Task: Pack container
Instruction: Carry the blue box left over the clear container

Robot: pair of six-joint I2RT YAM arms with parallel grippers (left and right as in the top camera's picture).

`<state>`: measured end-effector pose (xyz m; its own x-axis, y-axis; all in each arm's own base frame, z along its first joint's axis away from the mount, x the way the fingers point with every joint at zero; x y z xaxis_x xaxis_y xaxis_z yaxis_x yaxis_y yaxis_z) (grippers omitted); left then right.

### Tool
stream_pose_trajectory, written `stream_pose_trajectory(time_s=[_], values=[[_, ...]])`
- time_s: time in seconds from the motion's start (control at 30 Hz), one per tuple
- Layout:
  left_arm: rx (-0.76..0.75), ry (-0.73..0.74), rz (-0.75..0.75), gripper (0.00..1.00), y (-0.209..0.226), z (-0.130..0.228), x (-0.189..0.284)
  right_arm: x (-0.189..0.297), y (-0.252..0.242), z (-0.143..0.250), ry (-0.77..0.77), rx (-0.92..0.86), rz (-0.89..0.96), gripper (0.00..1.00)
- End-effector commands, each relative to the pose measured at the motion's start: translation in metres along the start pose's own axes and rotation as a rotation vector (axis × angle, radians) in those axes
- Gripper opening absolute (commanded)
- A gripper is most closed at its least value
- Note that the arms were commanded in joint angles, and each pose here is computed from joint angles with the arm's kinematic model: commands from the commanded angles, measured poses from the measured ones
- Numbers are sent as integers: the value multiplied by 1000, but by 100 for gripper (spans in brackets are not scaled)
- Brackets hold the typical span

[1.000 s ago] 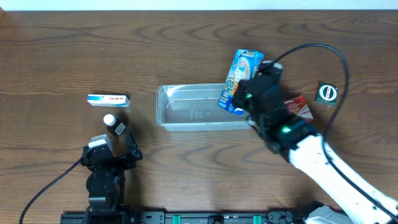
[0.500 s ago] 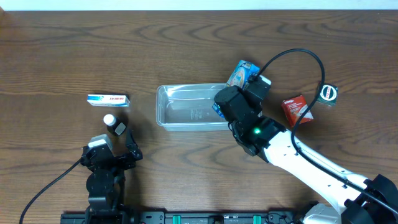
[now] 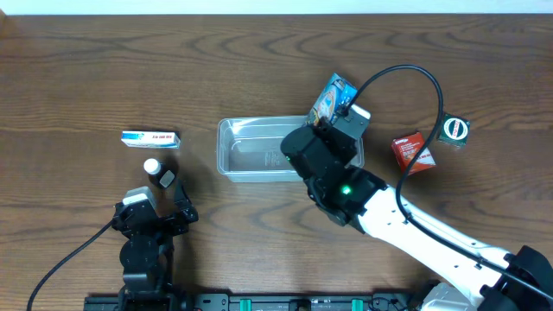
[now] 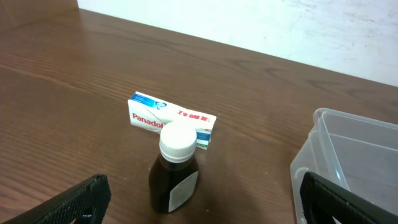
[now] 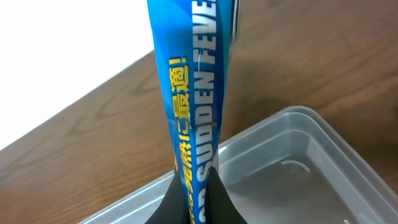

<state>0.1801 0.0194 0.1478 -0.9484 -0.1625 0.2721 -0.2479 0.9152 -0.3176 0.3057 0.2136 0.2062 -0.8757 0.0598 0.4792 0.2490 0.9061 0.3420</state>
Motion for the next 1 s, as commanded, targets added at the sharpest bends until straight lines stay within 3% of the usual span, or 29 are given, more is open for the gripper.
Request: stream_pose_trajectory(time_s=[0.0, 0.33, 0.97], values=[[-3, 33, -20, 98, 5, 10, -2, 9, 9, -11, -68, 21, 8, 1], [-3, 33, -20, 98, 5, 10, -2, 12, 24, -5, -30, -77, -73, 1], [-3, 33, -20, 98, 5, 10, -2, 14, 53, -13, -160, 509, -150, 1]])
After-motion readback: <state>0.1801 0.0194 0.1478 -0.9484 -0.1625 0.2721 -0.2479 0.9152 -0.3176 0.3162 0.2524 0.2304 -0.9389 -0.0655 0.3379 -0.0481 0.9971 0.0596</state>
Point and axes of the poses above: each gripper's point midway between its finger pads, its own x axis back along the fingers, its own y axis along the line the jaws close on, z = x × y, the point moved 5 cm from there along x, back along the fingers, and after that the axes turned 9 degrees about x, right-handed, at the moved point
